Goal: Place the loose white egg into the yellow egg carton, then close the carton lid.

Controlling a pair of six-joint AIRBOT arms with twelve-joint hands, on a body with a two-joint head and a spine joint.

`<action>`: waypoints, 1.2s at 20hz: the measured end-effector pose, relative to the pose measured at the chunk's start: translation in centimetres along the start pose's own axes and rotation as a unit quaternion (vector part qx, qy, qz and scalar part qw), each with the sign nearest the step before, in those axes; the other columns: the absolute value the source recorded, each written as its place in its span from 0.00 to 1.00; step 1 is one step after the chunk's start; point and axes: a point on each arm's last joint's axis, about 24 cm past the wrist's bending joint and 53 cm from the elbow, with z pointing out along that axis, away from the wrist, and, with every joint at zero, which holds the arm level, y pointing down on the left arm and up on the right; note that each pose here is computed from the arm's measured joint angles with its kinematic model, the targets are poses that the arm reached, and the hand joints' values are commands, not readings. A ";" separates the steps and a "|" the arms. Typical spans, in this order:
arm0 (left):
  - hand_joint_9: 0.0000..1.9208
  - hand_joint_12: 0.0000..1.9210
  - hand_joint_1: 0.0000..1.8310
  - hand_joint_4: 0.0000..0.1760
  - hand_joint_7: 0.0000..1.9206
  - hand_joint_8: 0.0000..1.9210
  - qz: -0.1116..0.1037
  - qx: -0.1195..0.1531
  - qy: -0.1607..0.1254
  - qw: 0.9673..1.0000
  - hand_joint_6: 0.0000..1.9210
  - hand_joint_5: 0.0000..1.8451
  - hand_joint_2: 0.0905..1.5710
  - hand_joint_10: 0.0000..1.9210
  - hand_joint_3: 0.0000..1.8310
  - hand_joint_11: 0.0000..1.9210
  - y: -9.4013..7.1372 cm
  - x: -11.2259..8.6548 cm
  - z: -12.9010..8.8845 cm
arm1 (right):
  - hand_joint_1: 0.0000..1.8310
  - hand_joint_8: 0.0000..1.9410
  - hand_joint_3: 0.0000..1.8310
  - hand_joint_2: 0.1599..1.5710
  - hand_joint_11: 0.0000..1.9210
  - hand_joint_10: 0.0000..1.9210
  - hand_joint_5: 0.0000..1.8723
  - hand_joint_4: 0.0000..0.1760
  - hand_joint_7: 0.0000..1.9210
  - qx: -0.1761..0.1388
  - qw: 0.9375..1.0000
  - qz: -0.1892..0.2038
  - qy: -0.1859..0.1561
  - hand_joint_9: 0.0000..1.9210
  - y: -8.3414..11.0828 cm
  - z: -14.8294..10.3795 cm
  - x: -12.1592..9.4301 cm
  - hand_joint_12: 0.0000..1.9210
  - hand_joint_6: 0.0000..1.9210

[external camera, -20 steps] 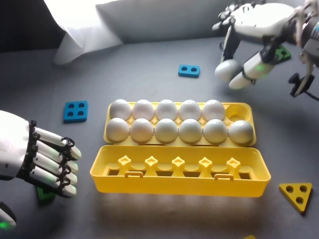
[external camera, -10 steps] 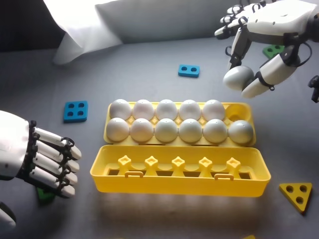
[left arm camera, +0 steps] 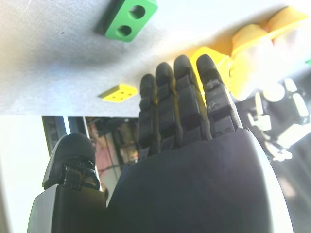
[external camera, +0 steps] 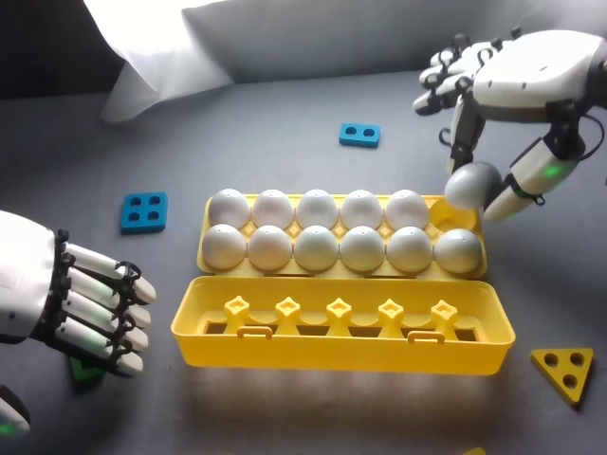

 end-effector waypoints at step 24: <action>0.13 0.15 0.00 0.00 0.17 0.00 0.001 0.001 0.000 1.000 0.00 0.19 0.81 0.00 0.00 0.00 0.0 0.0 0.0 | 0.61 0.00 0.00 0.59 0.00 0.00 0.69 0.67 0.15 -0.012 0.999 0.035 0.002 0.04 3.1 1.0 0.2 0.00 0.22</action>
